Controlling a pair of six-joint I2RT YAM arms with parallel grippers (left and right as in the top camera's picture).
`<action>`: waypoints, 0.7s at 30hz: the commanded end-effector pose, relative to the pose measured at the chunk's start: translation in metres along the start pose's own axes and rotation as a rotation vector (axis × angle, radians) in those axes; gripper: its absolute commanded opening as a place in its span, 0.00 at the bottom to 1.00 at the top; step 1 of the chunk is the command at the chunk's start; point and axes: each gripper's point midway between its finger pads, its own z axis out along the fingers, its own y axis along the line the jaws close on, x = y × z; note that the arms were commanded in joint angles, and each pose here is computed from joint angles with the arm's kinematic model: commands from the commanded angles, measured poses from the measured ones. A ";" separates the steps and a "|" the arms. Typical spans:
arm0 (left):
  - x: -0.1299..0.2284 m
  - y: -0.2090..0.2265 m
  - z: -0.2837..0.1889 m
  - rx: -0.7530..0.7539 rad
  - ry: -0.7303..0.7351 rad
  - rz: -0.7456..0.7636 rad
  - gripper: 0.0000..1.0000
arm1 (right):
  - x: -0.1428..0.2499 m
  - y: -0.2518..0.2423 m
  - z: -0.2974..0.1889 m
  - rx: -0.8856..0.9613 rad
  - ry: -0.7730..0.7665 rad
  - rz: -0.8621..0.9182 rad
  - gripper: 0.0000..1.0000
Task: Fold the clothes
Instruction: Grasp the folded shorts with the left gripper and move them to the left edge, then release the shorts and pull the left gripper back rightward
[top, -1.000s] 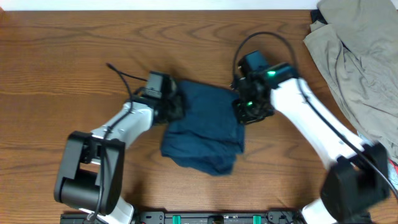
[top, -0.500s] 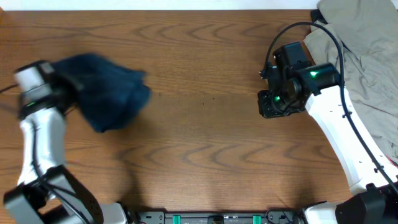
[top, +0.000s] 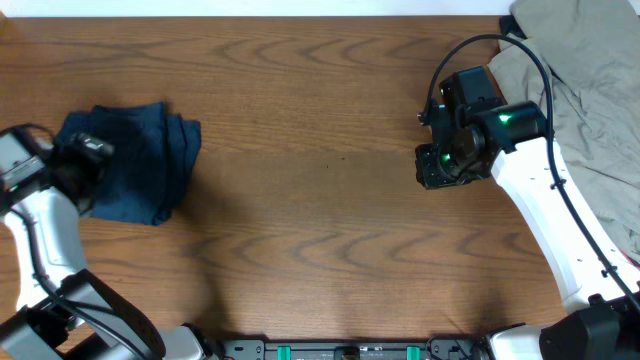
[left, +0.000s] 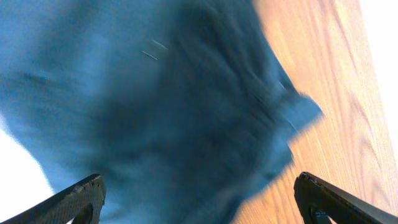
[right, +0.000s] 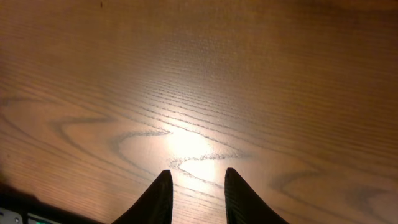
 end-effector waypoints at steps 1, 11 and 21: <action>0.032 -0.041 0.000 0.102 0.089 0.157 0.98 | -0.005 -0.001 -0.007 0.006 -0.028 -0.007 0.27; 0.138 -0.079 0.024 0.117 0.298 0.541 0.98 | -0.003 -0.001 -0.007 0.007 -0.022 0.005 0.26; 0.150 -0.050 0.081 -0.039 0.323 0.664 0.98 | 0.004 -0.002 -0.006 0.011 0.008 0.010 0.25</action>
